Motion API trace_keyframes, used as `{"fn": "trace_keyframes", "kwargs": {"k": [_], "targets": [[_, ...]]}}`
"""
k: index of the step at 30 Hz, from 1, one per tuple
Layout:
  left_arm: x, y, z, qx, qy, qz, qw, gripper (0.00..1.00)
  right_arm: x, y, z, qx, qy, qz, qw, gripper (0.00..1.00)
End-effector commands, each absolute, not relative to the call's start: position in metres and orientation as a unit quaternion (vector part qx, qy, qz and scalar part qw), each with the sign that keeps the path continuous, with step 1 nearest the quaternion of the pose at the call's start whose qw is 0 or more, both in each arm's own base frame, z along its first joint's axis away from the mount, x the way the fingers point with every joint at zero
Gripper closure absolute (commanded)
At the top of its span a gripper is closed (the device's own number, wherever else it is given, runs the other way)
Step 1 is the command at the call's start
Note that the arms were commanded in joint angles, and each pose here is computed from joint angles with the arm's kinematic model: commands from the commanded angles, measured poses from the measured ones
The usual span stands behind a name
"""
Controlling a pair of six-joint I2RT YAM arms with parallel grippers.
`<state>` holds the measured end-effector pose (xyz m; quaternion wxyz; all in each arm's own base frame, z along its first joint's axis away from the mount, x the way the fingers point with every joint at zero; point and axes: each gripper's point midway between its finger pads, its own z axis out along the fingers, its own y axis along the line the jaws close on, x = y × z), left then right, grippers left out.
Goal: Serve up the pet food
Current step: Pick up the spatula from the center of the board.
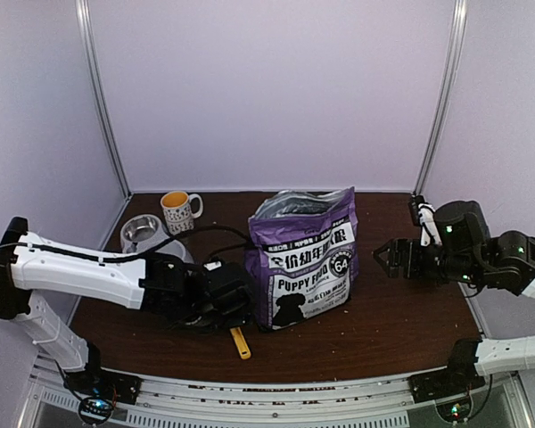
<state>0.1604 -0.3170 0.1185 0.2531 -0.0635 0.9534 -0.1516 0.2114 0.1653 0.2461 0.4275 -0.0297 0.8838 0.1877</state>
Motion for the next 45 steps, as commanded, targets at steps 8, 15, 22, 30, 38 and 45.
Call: {"fn": "trace_keyframes", "kwargs": {"k": [8,15,22,30,38,45], "targets": [[0.161,-0.351,0.077,-0.117,0.961,-0.161,0.194,0.22,0.203,0.179,0.228,-0.089,0.889,0.209,0.398,0.10],[0.154,-0.338,0.048,-0.128,0.970,-0.120,0.166,0.26,0.206,0.191,0.227,-0.094,0.888,0.228,0.388,0.11],[0.154,-0.325,0.038,-0.122,0.974,-0.100,0.163,0.47,0.206,0.191,0.218,-0.077,0.891,0.237,0.380,0.12],[0.153,-0.328,0.018,-0.115,0.975,-0.118,0.150,0.52,0.203,0.185,0.220,-0.054,0.889,0.247,0.382,0.12],[0.155,-0.327,0.007,-0.100,0.977,-0.120,0.145,0.55,0.203,0.182,0.223,-0.031,0.887,0.255,0.383,0.12],[0.153,-0.316,0.003,-0.099,0.977,-0.122,0.144,0.71,0.203,0.183,0.226,-0.021,0.884,0.265,0.383,0.12]]}}
